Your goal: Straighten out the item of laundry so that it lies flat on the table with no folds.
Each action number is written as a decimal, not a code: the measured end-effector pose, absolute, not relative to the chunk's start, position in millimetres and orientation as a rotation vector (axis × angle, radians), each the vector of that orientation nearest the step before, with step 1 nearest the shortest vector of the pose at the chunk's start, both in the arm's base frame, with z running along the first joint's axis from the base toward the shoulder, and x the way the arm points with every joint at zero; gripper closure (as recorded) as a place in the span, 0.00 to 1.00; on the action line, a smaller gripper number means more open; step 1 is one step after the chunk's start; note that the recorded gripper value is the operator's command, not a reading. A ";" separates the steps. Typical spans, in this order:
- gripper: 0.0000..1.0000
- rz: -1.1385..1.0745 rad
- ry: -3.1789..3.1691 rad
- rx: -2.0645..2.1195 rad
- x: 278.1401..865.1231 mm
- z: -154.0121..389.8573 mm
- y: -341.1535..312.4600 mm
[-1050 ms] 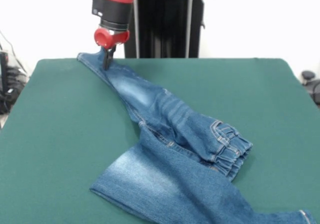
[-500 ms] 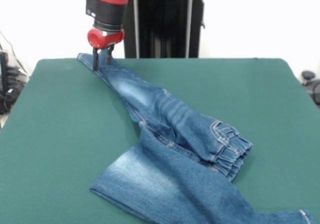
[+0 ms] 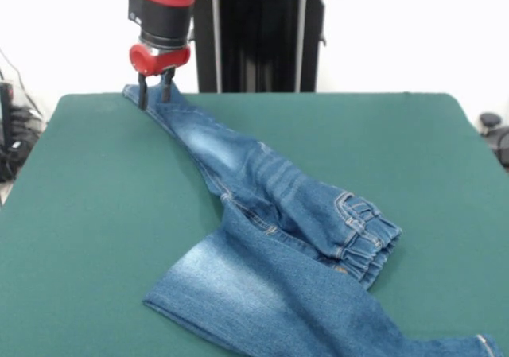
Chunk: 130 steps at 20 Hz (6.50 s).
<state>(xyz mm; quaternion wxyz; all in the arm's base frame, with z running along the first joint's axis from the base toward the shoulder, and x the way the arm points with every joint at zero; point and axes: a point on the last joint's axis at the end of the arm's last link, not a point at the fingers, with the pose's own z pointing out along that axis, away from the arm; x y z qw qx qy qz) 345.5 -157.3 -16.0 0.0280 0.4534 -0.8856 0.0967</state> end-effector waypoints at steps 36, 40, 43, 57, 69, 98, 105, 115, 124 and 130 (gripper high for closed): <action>0.00 0.164 -2.569 1.500 312.5 -24.9 -161.3; 0.00 0.161 -2.563 1.506 312.2 -27.6 -161.5; 0.00 0.168 -2.563 1.510 314.1 -28.1 -163.5; 0.00 0.230 -2.545 1.558 328.4 -31.8 -179.7; 0.00 0.245 -2.496 1.601 329.4 -35.5 -177.8; 0.00 0.288 -2.431 1.720 324.4 -36.9 -175.1; 0.00 0.315 -2.348 1.828 321.4 -36.9 -172.4; 0.00 0.345 -2.330 1.887 316.0 -35.2 -177.5; 0.00 0.400 -2.388 1.826 312.3 -34.1 -184.0; 0.00 0.442 -2.393 1.799 311.6 -33.0 -195.8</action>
